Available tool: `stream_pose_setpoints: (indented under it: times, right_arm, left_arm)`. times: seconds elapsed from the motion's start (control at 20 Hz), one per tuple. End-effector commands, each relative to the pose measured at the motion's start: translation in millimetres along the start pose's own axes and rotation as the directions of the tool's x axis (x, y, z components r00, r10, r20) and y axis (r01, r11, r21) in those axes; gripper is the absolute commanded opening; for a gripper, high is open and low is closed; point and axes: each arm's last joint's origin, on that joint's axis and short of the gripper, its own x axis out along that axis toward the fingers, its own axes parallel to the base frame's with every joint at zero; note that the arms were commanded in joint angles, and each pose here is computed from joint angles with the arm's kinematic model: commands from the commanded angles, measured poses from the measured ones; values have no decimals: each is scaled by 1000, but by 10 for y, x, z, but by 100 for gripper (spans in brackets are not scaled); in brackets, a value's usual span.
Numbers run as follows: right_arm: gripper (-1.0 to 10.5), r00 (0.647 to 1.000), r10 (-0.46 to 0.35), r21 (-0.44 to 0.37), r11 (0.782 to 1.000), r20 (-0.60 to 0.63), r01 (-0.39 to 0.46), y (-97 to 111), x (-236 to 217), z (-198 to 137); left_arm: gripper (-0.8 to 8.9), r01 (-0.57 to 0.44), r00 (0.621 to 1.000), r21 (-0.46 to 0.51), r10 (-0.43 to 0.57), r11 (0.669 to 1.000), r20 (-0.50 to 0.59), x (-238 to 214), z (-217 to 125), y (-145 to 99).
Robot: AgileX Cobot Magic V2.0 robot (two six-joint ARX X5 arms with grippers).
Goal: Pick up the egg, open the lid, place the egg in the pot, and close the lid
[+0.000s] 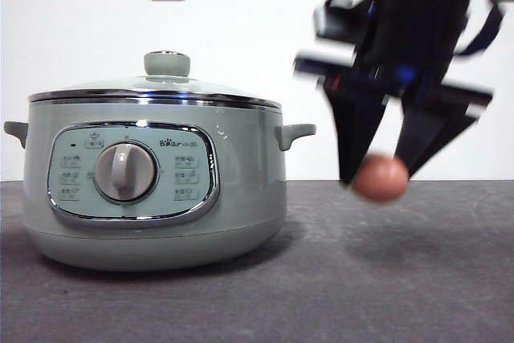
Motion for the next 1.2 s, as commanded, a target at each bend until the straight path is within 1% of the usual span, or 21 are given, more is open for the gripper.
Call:
stream_pose_setpoints:
  times: [0.05, 0.15, 0.25, 0.3, 0.45, 0.6, 0.7, 0.8, 1.0, 1.2]
  right_arm:
    - [-12, 999, 6, -11, 1000, 46, -6, -44, -249, -63]
    - [-12, 995, -12, -8, 1000, 97, 13, -86, -482, -140]
    - [-12, 987, -58, 1, 998, 149, 58, -135, -677, -221]
    - [-12, 983, -67, 5, 998, 169, 67, -156, -763, -266]
    - [-12, 976, -60, 11, 998, 210, 60, -199, -953, -372]
    - [-12, 962, -91, 25, 996, 256, 88, -242, -1096, -457]
    - [-12, 957, -114, 32, 994, 267, 109, -265, -1148, -500]
    - [-12, 955, -122, 37, 992, 270, 117, -285, -1183, -532]
    - [-12, 953, -117, 40, 993, 279, 110, -295, -1212, -551]
    - [-12, 953, -117, 40, 993, 279, 110, -296, -1213, -553]
  left_arm:
    - [343, 22, 1000, 53, -21, 998, -18, 123, 104, -21]
    - [344, 13, 999, 92, -9, 996, -44, 275, 208, -43]
    - [343, -21, 996, 156, 34, 987, -78, 462, 282, -79]
    - [343, -40, 993, 188, 61, 981, -104, 571, 300, -101]
    - [343, -66, 979, 259, 112, 964, -169, 879, 240, -160]
    - [344, -117, 957, 311, 191, 943, -220, 1150, 85, -192]
    - [344, -141, 946, 327, 224, 935, -235, 1277, 14, -187]
    - [344, -140, 942, 332, 229, 933, -245, 1369, -32, -173]
    - [344, -143, 922, 331, 247, 933, -299, 1512, -141, -105]
    - [342, -143, 919, 330, 249, 933, -305, 1534, -156, -95]
